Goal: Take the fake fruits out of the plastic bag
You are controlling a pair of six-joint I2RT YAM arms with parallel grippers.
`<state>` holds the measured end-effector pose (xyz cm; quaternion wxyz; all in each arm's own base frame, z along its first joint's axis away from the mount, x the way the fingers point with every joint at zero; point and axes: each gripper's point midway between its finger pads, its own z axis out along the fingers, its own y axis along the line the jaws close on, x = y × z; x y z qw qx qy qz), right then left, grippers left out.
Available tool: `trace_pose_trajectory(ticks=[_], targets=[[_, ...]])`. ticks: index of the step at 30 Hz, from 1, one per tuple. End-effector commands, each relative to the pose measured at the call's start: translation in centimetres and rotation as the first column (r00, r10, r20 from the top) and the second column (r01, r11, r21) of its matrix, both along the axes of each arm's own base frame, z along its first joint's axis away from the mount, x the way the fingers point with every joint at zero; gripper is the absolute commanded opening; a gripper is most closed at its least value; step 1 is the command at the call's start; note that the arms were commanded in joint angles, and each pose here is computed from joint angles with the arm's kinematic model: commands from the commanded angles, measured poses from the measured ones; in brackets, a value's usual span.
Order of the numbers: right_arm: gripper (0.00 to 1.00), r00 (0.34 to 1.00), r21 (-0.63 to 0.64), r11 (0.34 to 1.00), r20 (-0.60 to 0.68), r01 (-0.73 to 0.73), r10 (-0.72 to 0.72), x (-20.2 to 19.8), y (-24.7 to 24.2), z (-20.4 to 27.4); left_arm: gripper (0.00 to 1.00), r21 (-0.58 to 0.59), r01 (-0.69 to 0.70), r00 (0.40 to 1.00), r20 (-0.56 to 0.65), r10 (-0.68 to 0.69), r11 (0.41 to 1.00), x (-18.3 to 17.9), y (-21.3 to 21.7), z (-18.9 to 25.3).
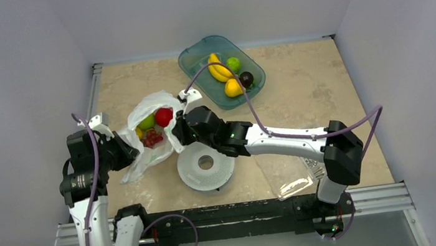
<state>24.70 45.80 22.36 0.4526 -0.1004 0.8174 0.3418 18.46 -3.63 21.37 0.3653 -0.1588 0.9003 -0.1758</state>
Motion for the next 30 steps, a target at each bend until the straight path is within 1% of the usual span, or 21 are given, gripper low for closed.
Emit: trace_pose_trajectory(ticks=[1,4,5,7,8,10,11,14,15,16,18,20,21,23,25,27,28,30], targets=[[0.0,0.934,-0.153,0.976,0.301,-0.152,0.193,2.7,-2.4,4.3,0.0,0.055,-0.053,0.987,0.154,0.044,0.997,2.2,1.3,1.4],[0.0,0.901,-0.371,0.929,0.404,0.004,0.157,5.3,-6.5,2.7,0.0,0.074,-0.052,0.975,0.22,0.035,0.996,2.5,1.4,1.8],[0.0,0.888,-0.446,0.892,0.436,0.073,0.146,6.3,-8.2,1.7,0.0,0.081,-0.045,0.969,0.248,0.023,0.996,2.6,1.4,1.9],[0.0,0.864,-0.553,0.807,0.49,0.207,0.114,8.2,-10.9,0.6,0.0,0.093,-0.035,0.957,0.289,0.007,0.995,2.8,1.3,1.8],[0.0,0.854,-0.597,0.77,0.502,0.227,0.138,8.6,-11.4,-0.1,0.0,0.1,-0.038,0.955,0.298,0.007,0.994,2.8,1.4,1.7],[0.0,0.844,-0.649,0.725,0.504,0.232,0.182,8.9,-11.5,-1.3,0.0,0.101,-0.023,0.949,0.317,-0.01,0.995,2.9,1.2,1.6],[0.0,0.845,-0.662,0.715,0.499,0.227,0.194,9.0,-11.5,-1.7,0.0,0.096,-0.01,0.945,0.326,-0.022,0.995,3.0,0.9,1.6],[0.0,0.85,-0.666,0.712,0.49,0.224,0.191,9.1,-11.3,-2.6,0.0,0.087,0.032,0.94,0.336,-0.059,0.996,2.8,0.2,1.7],[0.0,0.854,-0.675,0.699,0.486,0.234,0.184,9.3,-11.5,-3.1,0.0,0.086,0.039,0.941,0.333,-0.065,0.996,2.8,0.1,1.5],[0.0,0.858,-0.693,0.672,0.485,0.26,0.169,9.7,-12.0,-3.8,0.0,0.084,0.04,0.941,0.331,-0.066,0.996,2.8,0.1,1.4],[0.0,0.869,-0.733,0.59,0.484,0.338,0.104,11.1,-14.0,-5.4,0.0,0.084,0.045,0.942,0.327,-0.07,0.995,2.8,0.0,1.2],[0.0,0.88,-0.772,0.507,0.472,0.384,0.052,12.2,-15.8,-7.1,0.0,0.083,0.05,0.942,0.328,-0.075,0.995,3.0,-0.1,1.2],[0.0,0.878,-0.78,0.479,0.478,0.403,0.041,12.5,-16.3,-7.6,0.0,0.084,0.047,0.943,0.326,-0.072,0.995,3.0,0.0,1.1],[0.0,0.87,-0.776,0.464,0.493,0.426,0.025,12.7,-17.1,-8.2,0.0,0.087,0.041,0.945,0.32,-0.067,0.995,3.0,0.2,1.1],[0.0,0.866,-0.759,0.478,0.501,0.443,-0.007,13.0,-18.0,-8.2,0.0,0.091,0.044,0.943,0.326,-0.071,0.995,2.9,0.1,1.2],[0.0,0.865,-0.733,0.53,0.502,0.427,-0.001,12.7,-18.0,-7.9,0.0,0.093,0.05,0.938,0.338,-0.079,0.994,2.8,0.0,1.4],[0.03,0.866,-0.72,0.559,0.499,0.411,0.007,12.4,-17.8,-7.8,0.0,0.092,0.06,0.935,0.343,-0.088,0.994,2.8,-0.2,1.4],[0.13,0.881,-0.693,0.626,0.473,0.358,0.02,11.9,-16.7,-6.8,0.0,0.084,0.097,0.928,0.352,-0.121,0.992,2.7,-0.9,1.5]])
